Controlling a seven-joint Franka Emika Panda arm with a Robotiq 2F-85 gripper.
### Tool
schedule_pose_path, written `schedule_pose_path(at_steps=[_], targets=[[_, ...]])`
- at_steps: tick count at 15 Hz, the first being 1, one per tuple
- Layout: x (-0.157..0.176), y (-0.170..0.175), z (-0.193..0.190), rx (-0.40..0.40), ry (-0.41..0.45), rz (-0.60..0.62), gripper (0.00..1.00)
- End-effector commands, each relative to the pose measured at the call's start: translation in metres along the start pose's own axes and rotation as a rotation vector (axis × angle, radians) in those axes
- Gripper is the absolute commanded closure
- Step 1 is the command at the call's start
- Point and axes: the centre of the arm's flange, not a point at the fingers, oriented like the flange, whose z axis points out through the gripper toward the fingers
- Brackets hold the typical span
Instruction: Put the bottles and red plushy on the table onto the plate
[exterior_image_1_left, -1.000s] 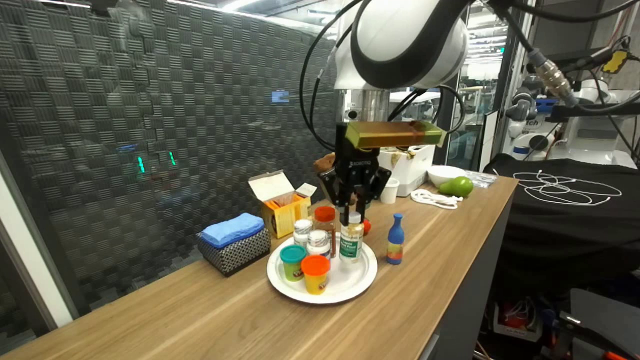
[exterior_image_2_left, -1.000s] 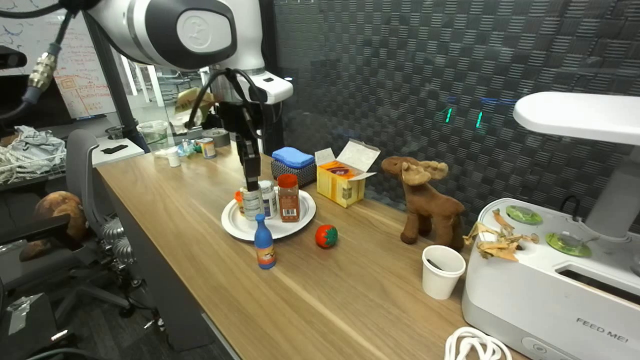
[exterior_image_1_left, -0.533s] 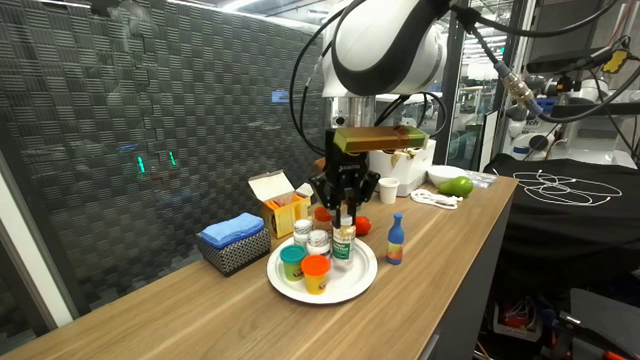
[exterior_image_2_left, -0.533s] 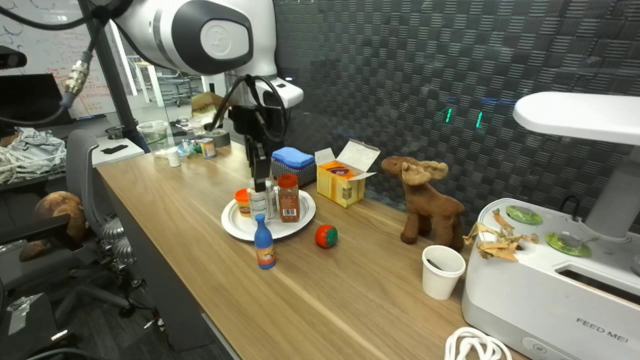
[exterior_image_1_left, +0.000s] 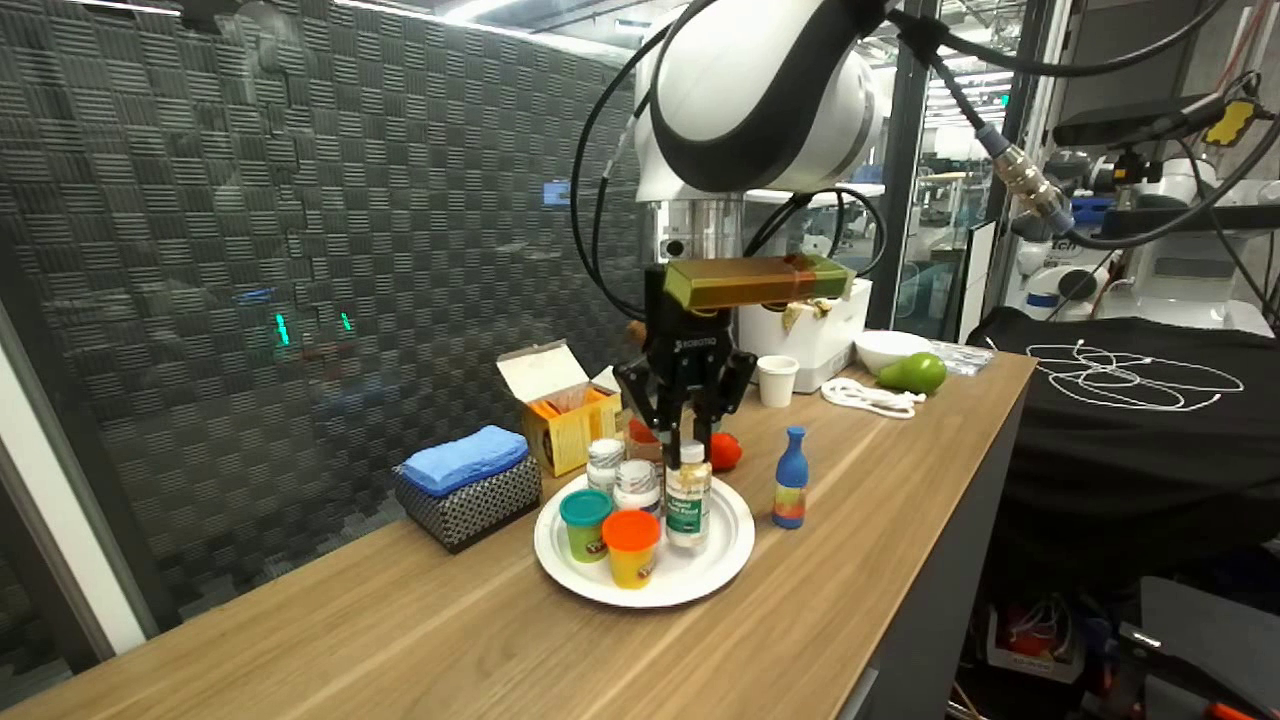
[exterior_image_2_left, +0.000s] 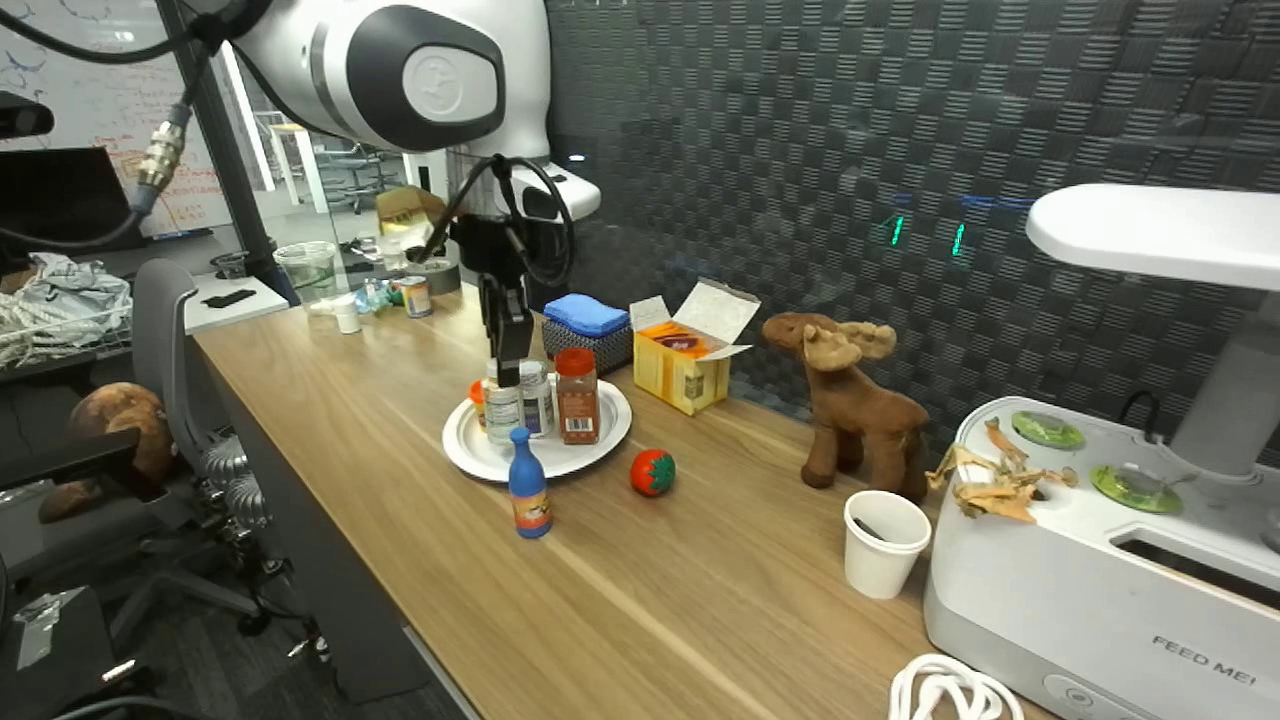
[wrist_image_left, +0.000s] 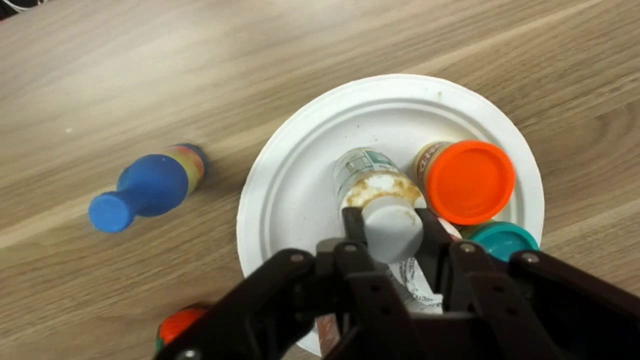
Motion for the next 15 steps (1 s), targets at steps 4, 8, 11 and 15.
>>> schedule_pose_path(at_steps=[4,8,11,15], targets=[[-0.009,-0.017,0.003,0.010,-0.047,-0.044,0.87],[-0.013,-0.024,0.016,-0.011,-0.049,-0.058,0.87],[-0.014,-0.027,0.017,-0.017,-0.031,-0.065,0.87],[-0.017,-0.031,0.014,-0.009,-0.001,-0.080,0.87]])
